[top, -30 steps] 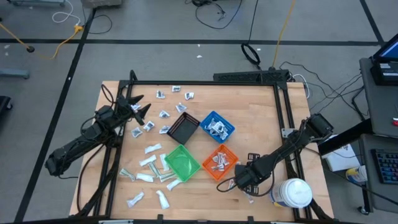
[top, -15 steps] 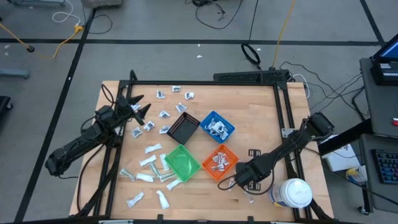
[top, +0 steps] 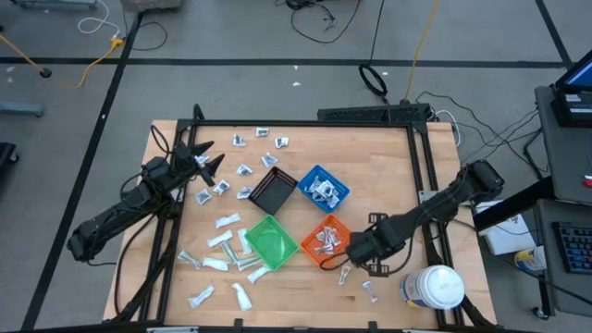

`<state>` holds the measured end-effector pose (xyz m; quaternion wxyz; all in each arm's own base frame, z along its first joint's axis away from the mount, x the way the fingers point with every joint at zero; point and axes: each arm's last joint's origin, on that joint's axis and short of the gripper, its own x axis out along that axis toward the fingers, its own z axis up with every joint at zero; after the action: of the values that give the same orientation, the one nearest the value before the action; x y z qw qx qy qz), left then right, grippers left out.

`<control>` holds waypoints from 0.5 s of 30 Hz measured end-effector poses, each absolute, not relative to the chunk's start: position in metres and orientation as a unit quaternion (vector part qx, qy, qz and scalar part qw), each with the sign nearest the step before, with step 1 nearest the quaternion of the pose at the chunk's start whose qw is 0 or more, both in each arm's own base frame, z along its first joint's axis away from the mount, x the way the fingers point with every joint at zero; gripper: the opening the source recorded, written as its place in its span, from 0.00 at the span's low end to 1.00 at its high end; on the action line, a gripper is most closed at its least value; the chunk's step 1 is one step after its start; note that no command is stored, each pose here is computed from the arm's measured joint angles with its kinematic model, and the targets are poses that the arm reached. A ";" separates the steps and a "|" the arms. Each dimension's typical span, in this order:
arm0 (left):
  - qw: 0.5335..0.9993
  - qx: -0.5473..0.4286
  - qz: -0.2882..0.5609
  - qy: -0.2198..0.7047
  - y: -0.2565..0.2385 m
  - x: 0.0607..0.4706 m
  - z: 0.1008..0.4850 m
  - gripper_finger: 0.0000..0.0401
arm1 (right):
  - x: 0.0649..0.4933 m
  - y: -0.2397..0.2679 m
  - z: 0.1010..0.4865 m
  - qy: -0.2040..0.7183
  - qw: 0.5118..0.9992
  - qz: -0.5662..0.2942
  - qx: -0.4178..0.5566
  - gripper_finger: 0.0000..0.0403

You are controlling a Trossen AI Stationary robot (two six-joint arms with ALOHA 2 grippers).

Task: Pick & Place First Aid Supplies
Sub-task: Put the orange ointment pack into the orange bin

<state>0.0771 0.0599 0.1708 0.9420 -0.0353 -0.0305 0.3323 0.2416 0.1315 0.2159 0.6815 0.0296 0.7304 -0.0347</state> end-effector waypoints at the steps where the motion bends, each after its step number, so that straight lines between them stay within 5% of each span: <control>1: 0.942 -0.035 0.332 -0.031 0.060 0.077 0.171 0.81 | 0.247 0.131 0.218 0.728 0.684 -0.031 0.029 0.00; 15: 0.942 -0.035 0.332 -0.031 0.060 0.077 0.171 0.81 | 0.341 0.108 0.254 0.686 0.727 0.008 0.025 0.00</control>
<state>0.0771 0.0599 0.1708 0.9420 -0.0353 -0.0306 0.3323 0.3406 0.1077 0.2536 0.7270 0.0247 0.6862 0.0084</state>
